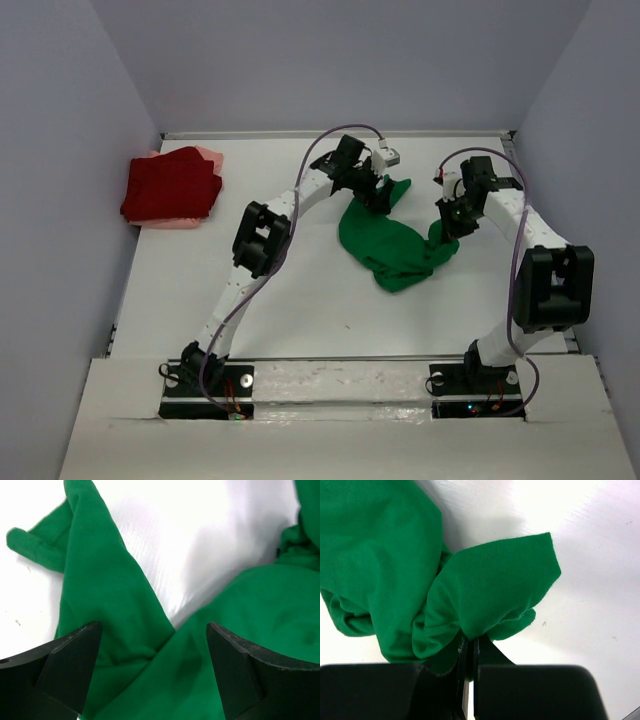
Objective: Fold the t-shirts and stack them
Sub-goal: Flatten the tshirt out
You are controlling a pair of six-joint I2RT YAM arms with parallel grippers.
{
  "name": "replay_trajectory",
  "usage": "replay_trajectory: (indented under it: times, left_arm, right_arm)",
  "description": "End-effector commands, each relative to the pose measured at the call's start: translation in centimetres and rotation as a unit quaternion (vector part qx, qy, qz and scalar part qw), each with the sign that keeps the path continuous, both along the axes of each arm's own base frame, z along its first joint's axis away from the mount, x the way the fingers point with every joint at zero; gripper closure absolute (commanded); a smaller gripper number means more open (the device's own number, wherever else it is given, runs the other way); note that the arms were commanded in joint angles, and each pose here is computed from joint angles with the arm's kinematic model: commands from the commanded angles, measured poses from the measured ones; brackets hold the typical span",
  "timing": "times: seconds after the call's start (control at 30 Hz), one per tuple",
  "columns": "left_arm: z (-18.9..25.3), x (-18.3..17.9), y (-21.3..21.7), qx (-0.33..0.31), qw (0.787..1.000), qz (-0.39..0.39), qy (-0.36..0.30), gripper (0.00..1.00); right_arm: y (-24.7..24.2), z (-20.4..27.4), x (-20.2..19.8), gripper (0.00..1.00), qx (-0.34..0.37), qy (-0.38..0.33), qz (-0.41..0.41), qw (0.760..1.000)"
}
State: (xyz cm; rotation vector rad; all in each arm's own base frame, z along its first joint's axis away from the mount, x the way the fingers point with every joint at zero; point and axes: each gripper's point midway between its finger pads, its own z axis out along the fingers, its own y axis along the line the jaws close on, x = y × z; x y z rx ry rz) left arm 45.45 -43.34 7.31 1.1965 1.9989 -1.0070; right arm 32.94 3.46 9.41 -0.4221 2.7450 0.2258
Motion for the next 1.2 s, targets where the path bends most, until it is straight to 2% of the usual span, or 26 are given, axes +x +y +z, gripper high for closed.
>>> replay_trajectory:
  times: [0.0,0.17,0.4,0.6,0.83,0.97,1.03,1.13,1.17]
  left_arm:
    - [3.3,3.4,-0.3,-0.002,0.994,0.067,-0.088,0.08]
    - [4.4,6.0,-0.2,0.003,0.985,0.117,-0.13,0.12]
    - [3.8,9.6,1.3,0.046,0.957,0.217,-0.188,0.18]
    - [1.4,7.5,-1.3,0.053,0.969,0.164,-0.177,0.17]
    - [1.6,5.2,-3.8,0.016,0.983,0.108,-0.148,0.14]
    - [1.1,4.2,-4.3,0.018,0.986,0.093,-0.137,0.12]
    - [0.7,3.9,-4.5,0.024,0.986,0.092,-0.136,0.21]
    - [0.2,3.1,-5.2,0.042,0.985,0.081,-0.147,0.42]
    - [0.1,2.6,-5.7,0.047,0.984,0.076,-0.151,0.44]
  right_arm:
    - [0.5,2.1,-0.3,1.0,0.014,-0.033,0.006,0.999]
    - [0.6,2.1,-0.5,1.0,0.017,-0.032,0.009,0.999]
    - [1.0,1.8,-0.8,1.0,0.029,-0.024,0.014,0.999]
    - [1.2,1.8,-0.7,1.0,0.032,-0.019,0.017,0.999]
    - [1.2,1.2,-0.9,1.0,0.032,-0.008,0.02,0.999]
    - [1.3,0.9,-1.1,1.0,0.035,-0.004,0.022,0.999]
    - [1.3,0.9,-1.1,1.0,0.037,-0.004,0.023,0.999]
    - [1.4,1.0,-1.0,1.0,0.038,-0.004,0.023,0.999]
    - [1.4,1.0,-1.0,1.0,0.037,-0.004,0.023,0.999]
